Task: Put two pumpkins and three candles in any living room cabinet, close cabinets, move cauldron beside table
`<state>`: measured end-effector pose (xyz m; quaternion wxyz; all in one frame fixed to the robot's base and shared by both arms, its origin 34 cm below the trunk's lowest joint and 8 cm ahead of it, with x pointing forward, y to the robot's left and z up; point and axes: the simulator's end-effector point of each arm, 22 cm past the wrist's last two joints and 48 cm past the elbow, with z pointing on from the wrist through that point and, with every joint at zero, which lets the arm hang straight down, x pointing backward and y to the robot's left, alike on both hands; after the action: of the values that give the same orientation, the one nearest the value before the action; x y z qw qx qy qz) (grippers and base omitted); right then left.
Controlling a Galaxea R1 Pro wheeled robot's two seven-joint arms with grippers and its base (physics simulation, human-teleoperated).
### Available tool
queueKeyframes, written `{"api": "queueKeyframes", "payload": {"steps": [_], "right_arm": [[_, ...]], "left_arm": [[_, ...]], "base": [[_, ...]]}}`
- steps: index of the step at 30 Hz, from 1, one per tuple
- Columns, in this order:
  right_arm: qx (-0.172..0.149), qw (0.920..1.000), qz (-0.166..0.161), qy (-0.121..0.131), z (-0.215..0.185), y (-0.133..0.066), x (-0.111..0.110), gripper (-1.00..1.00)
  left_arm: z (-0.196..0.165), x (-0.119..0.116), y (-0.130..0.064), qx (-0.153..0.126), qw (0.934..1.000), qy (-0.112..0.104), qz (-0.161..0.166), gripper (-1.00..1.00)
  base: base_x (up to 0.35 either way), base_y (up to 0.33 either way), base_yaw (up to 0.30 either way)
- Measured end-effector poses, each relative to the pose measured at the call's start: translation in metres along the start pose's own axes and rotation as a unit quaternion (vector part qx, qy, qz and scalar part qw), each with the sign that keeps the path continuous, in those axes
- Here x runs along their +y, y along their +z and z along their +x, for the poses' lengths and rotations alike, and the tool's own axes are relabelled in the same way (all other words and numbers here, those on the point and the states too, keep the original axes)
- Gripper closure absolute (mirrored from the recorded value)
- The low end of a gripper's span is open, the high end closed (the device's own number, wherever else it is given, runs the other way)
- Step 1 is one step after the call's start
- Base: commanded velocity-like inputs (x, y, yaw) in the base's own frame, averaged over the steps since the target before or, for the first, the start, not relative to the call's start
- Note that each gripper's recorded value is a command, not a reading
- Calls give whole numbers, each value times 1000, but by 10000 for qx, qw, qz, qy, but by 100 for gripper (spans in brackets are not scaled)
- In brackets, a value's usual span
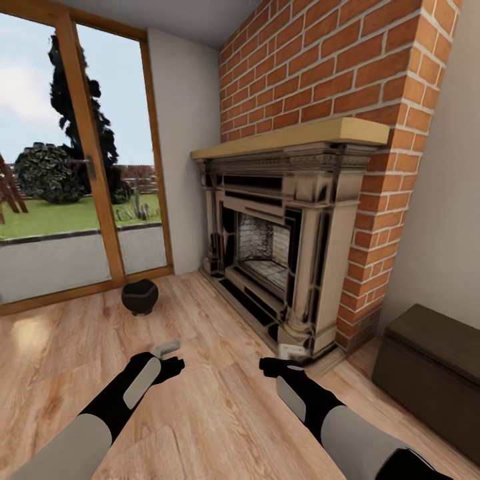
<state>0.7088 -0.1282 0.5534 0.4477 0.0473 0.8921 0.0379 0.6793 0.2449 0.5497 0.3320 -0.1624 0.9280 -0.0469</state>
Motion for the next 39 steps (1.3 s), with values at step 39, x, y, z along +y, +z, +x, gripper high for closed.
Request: {"api": "queueKeyframes", "payload": {"steps": [39], "right_arm": [[47, 9998, -42, -184, 6, 1, 4, -100]], "left_arm": [[-8, 26, 3, 17, 9988, -483, -94, -100]], "base": [[210, 197, 227]]}}
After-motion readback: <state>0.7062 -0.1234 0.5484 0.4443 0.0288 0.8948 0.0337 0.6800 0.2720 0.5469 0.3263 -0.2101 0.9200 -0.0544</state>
